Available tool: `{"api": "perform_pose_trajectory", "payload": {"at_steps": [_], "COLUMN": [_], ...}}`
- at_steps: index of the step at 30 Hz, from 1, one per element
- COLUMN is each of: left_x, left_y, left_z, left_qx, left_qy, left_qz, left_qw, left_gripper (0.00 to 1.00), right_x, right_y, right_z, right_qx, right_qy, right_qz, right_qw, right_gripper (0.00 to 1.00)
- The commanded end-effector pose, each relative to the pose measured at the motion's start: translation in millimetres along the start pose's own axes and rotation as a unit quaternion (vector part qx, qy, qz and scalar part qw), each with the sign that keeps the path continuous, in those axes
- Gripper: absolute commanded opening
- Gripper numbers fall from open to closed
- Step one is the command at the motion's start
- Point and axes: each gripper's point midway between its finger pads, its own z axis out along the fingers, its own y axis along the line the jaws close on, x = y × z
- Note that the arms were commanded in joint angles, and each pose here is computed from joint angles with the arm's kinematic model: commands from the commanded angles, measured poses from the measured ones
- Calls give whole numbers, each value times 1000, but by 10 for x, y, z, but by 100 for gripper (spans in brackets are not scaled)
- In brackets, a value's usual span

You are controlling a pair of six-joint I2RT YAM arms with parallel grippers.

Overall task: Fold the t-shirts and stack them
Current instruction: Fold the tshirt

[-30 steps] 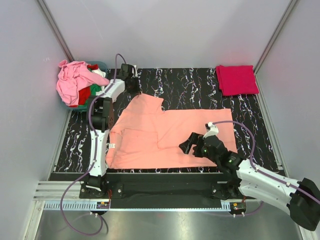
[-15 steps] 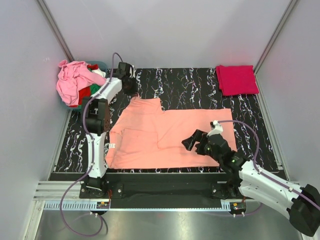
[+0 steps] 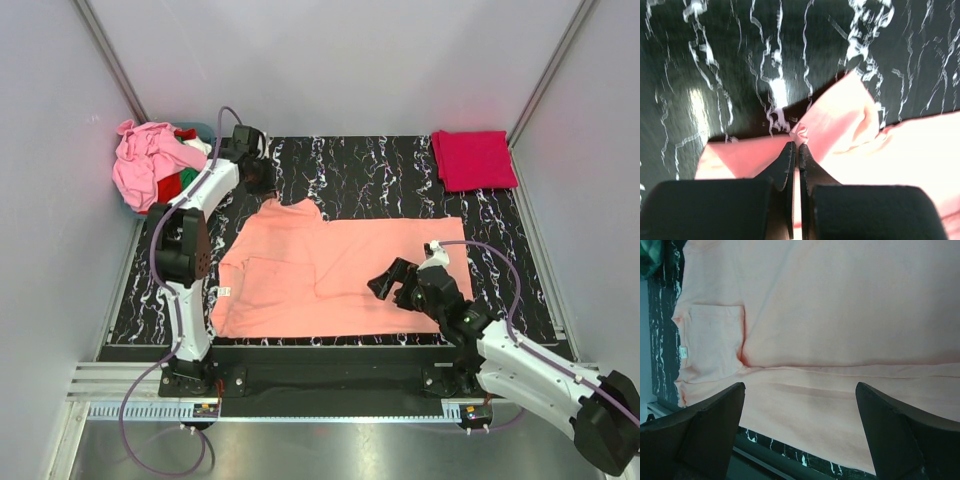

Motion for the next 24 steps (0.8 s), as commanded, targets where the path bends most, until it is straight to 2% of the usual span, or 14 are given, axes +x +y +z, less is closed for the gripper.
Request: {"api": "perform_pose_trajectory", "payload": {"at_steps": [1,8,24], "left_x": [-112,-91,-81], "left_y": [-170,-149,-152], "left_z": [-329,-387,-515], "left_qx": [29,8,-51], "left_qy": [-34,-23,-53], "left_qz": [2,7,55], "left_qw": [999,1000,996], "left_gripper": [0,0,0], "right_x": [-18,-3,3], "right_y": [52,49,26], "right_z": [45,54,75], "right_qx": [-6,-5,4], "right_qy": [4,9,12], "right_qz": [4,3,2], "right_qw": [1000,1000,1000], "right_gripper": [100,100,100]}}
